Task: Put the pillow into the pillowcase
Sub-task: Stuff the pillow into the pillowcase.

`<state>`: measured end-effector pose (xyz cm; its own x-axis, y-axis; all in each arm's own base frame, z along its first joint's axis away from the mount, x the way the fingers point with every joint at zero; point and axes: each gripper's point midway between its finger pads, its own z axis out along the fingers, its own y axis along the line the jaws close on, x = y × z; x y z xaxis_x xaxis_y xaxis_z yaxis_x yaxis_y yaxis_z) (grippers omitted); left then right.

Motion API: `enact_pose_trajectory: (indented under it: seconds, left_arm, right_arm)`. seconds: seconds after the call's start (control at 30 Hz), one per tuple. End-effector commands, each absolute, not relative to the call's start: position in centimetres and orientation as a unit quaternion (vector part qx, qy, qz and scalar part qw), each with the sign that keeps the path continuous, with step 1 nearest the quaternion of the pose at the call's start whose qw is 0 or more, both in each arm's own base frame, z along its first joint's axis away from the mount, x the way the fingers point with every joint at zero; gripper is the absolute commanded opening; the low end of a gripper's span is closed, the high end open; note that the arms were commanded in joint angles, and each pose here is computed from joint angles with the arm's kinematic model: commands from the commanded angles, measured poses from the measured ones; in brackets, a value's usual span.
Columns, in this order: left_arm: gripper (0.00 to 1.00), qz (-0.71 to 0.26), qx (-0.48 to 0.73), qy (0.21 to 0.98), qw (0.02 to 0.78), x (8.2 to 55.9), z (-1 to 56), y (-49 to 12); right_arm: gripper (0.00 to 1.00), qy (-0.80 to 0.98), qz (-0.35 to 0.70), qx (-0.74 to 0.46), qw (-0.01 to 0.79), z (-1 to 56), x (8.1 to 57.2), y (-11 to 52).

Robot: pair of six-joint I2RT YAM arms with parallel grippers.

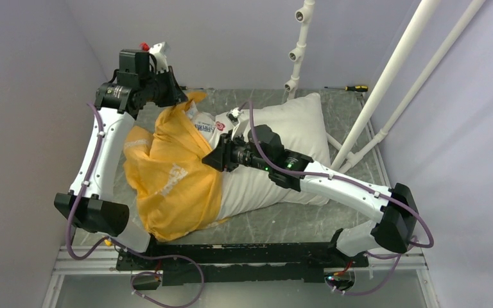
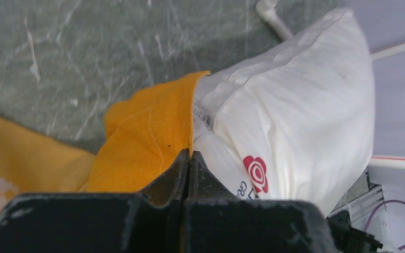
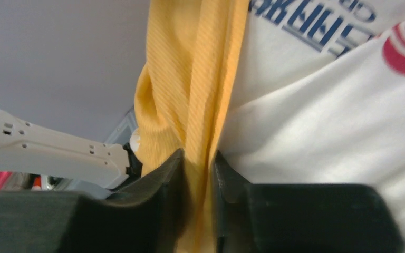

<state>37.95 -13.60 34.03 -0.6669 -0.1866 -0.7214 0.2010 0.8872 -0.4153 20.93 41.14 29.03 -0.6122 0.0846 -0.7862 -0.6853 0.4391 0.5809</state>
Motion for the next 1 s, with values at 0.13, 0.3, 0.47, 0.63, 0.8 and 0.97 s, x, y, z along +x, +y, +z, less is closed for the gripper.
enact_pose_trajectory:
  seconds: [0.13,0.3,0.47,0.63,0.8,0.97]
  left_arm:
    - [0.0,-0.344,0.103,0.764,0.536,39.5,44.2,-17.4]
    - [0.0,-0.368,0.154,0.734,0.549,37.9,44.9,-18.5]
    - [0.0,-0.381,0.189,0.713,0.558,36.6,45.1,-19.0]
    - [0.0,-0.368,0.212,0.705,0.568,36.7,44.1,-18.9]
    - [0.0,-0.376,0.208,0.693,0.579,37.0,44.1,-19.1]
    - [0.0,-0.37,0.221,0.675,0.598,36.7,43.7,-19.0]
  right_arm:
    - [0.87,0.719,0.47,-0.183,0.478,33.8,22.3,38.6]
    - [0.92,0.697,0.453,-0.143,0.537,37.8,26.6,33.5]
    - [0.94,0.721,0.403,-0.115,0.552,38.1,32.2,29.6]
    - [0.97,0.749,0.393,-0.178,0.503,35.3,34.8,32.3]
    - [0.76,0.715,0.496,-0.212,0.445,33.6,35.1,37.5]
    - [0.61,0.653,0.599,-0.285,0.365,33.9,31.6,44.0]
